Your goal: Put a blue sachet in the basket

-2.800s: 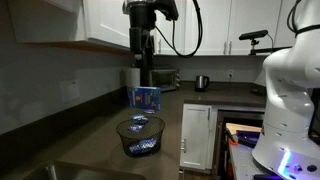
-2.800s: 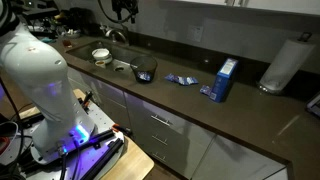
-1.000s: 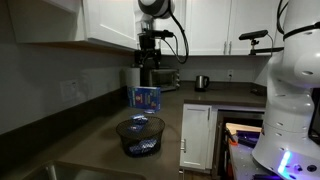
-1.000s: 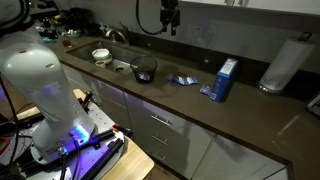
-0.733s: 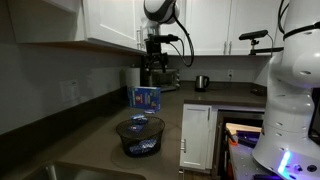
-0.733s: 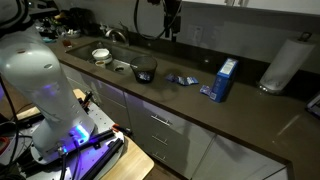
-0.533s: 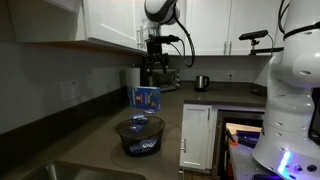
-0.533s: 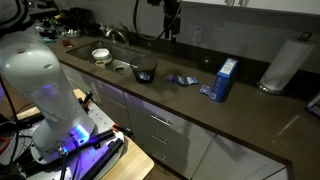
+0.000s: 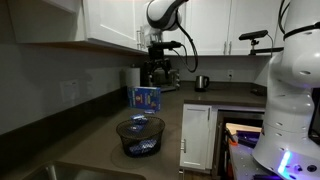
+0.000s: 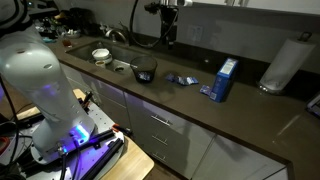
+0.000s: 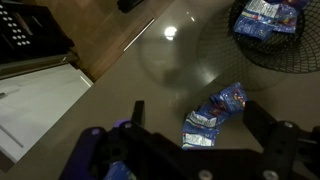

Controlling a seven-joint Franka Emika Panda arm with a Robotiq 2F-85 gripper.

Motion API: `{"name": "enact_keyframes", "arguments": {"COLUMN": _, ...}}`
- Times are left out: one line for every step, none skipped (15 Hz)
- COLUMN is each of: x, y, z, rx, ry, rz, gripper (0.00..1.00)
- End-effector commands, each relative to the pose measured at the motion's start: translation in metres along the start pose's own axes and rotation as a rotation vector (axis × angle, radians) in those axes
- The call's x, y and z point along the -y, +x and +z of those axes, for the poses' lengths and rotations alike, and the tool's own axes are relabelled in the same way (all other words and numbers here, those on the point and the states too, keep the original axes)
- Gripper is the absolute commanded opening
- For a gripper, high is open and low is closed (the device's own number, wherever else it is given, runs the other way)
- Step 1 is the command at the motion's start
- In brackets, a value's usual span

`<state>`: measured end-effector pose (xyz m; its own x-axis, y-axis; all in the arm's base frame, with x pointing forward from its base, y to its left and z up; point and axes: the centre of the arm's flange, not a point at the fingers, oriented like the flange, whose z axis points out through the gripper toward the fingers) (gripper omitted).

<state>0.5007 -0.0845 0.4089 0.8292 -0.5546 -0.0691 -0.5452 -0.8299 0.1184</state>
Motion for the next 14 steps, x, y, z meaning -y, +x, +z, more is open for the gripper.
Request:
{"name": "enact_keyframes", "arguments": {"x": -0.023, "y": -0.025, "z": 0.033, "rx": -0.028, "ry": 0.070, "rz": 0.045, "gripper": 1.00}}
{"name": "enact_keyframes", "arguments": {"x": -0.027, "y": -0.027, "z": 0.043, "rx": -0.056, "ry": 0.090, "rz": 0.067, "gripper": 1.00}}
{"name": "enact_keyframes", "arguments": {"x": -0.030, "y": -0.028, "z": 0.052, "rx": -0.096, "ry": 0.119, "rz": 0.092, "gripper": 1.00}}
{"name": "enact_keyframes", "arguments": {"x": -0.031, "y": -0.029, "z": 0.062, "rx": -0.139, "ry": 0.148, "rz": 0.099, "gripper": 1.00}}
{"name": "enact_keyframes", "arguments": {"x": -0.031, "y": -0.029, "z": 0.071, "rx": -0.158, "ry": 0.179, "rz": 0.104, "gripper": 1.00}}
{"name": "enact_keyframes", "arguments": {"x": -0.028, "y": -0.029, "z": 0.082, "rx": -0.176, "ry": 0.205, "rz": 0.112, "gripper": 1.00}}
{"name": "enact_keyframes", "arguments": {"x": -0.024, "y": -0.030, "z": 0.093, "rx": -0.189, "ry": 0.232, "rz": 0.117, "gripper": 1.00}}
{"name": "enact_keyframes", "arguments": {"x": -0.019, "y": -0.029, "z": 0.104, "rx": -0.206, "ry": 0.259, "rz": 0.127, "gripper": 1.00}}
{"name": "enact_keyframes", "arguments": {"x": -0.009, "y": -0.027, "z": 0.116, "rx": -0.228, "ry": 0.285, "rz": 0.131, "gripper": 1.00}}
{"name": "enact_keyframes", "arguments": {"x": -0.001, "y": -0.026, "z": 0.124, "rx": -0.255, "ry": 0.301, "rz": 0.132, "gripper": 1.00}}
{"name": "enact_keyframes", "arguments": {"x": 0.008, "y": -0.024, "z": 0.130, "rx": -0.274, "ry": 0.315, "rz": 0.132, "gripper": 1.00}}
{"name": "enact_keyframes", "arguments": {"x": 0.020, "y": -0.018, "z": 0.138, "rx": -0.302, "ry": 0.309, "rz": 0.130, "gripper": 1.00}}
{"name": "enact_keyframes", "arguments": {"x": 0.032, "y": -0.014, "z": 0.142, "rx": -0.313, "ry": 0.313, "rz": 0.116, "gripper": 1.00}}
{"name": "enact_keyframes", "arguments": {"x": 0.045, "y": -0.005, "z": 0.148, "rx": -0.329, "ry": 0.303, "rz": 0.094, "gripper": 1.00}}
